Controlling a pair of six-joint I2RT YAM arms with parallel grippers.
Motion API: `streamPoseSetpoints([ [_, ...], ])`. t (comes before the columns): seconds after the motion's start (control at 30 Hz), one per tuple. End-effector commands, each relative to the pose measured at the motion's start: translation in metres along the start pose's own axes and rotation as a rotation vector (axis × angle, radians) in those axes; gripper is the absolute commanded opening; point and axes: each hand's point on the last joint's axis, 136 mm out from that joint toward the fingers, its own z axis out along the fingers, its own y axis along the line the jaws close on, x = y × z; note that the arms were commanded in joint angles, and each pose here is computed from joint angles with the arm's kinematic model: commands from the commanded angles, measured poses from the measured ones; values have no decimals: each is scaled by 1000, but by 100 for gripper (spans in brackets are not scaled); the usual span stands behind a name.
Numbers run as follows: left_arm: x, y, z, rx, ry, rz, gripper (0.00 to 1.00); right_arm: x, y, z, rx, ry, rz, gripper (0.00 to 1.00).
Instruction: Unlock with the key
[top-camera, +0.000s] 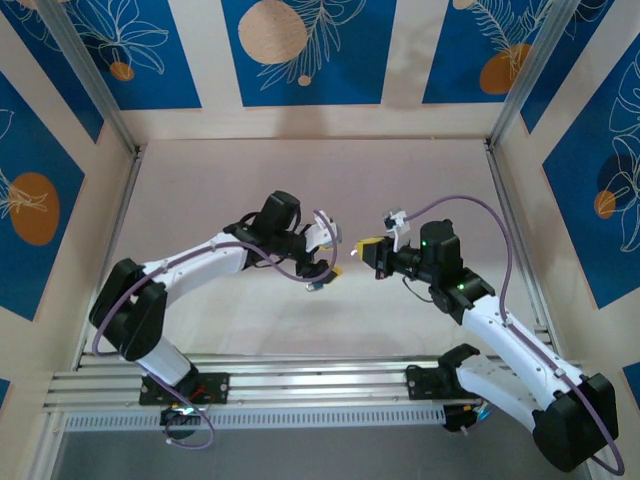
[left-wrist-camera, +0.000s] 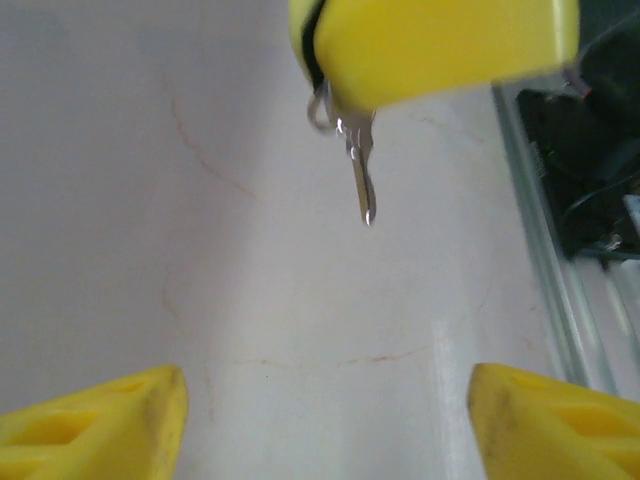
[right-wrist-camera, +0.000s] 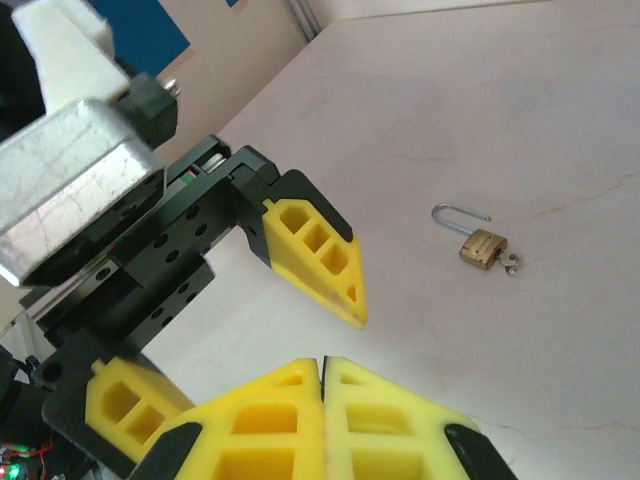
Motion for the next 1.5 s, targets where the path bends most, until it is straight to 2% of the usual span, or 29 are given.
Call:
streamPoseSetpoints([
  [0.0, 5, 22, -14, -169, 13, 29, 77, -17, -1, -7, 19, -63, -2, 0],
  [0.1, 9, 51, -28, -387, -1, 22, 74, -16, -7, -9, 45, -71, 5, 0],
  [0.2, 4, 72, -53, -591, -69, 13, 74, -13, -12, -11, 69, -75, 16, 0],
  [0.23, 1, 74, -61, -633, -94, 8, 79, -12, -14, -12, 75, -74, 19, 0],
  [0.27, -5, 75, -67, -660, -121, 4, 93, -12, -15, -12, 82, -75, 22, 0],
  [0.3, -8, 75, -72, -674, -140, -3, 100, -12, -16, -13, 92, -74, 22, 0],
  [0.5, -25, 69, -84, -646, -132, -108, 100, -11, -20, -18, 117, -83, 20, 0],
  [0.6, -29, 79, -92, -704, -189, -197, 100, -11, -22, -20, 125, -85, 27, 0],
  [0.67, -27, 79, -90, -692, -192, -254, 100, -11, -22, -20, 125, -83, 27, 0],
  [0.8, -21, 74, -81, -636, -90, -225, 100, -11, -24, -23, 134, -89, 29, 0],
  [0.9, -15, 84, -81, -684, -87, -232, 100, -10, -26, -24, 140, -88, 35, 0],
  [0.97, -11, 92, -84, -736, -93, -239, 96, -10, -27, -25, 145, -85, 39, 0],
  [1.0, -6, 96, -85, -755, -66, -271, 96, -9, -27, -25, 147, -86, 41, 0],
  [1.1, 17, 100, -75, -724, 159, -334, 88, -7, -29, -26, 151, -89, 47, 0],
  [1.13, 26, 96, -69, -687, 229, -330, 79, -7, -29, -26, 150, -93, 48, 0],
  [1.2, 46, 95, -64, -680, 338, -354, 54, -6, -31, -27, 156, -101, 54, 0],
  [1.23, 55, 91, -61, -660, 384, -370, 51, -5, -31, -28, 158, -97, 56, 0],
  [1.47, 99, 81, -60, -676, 612, -433, 55, -1, -41, -32, 205, -102, 70, 0],
])
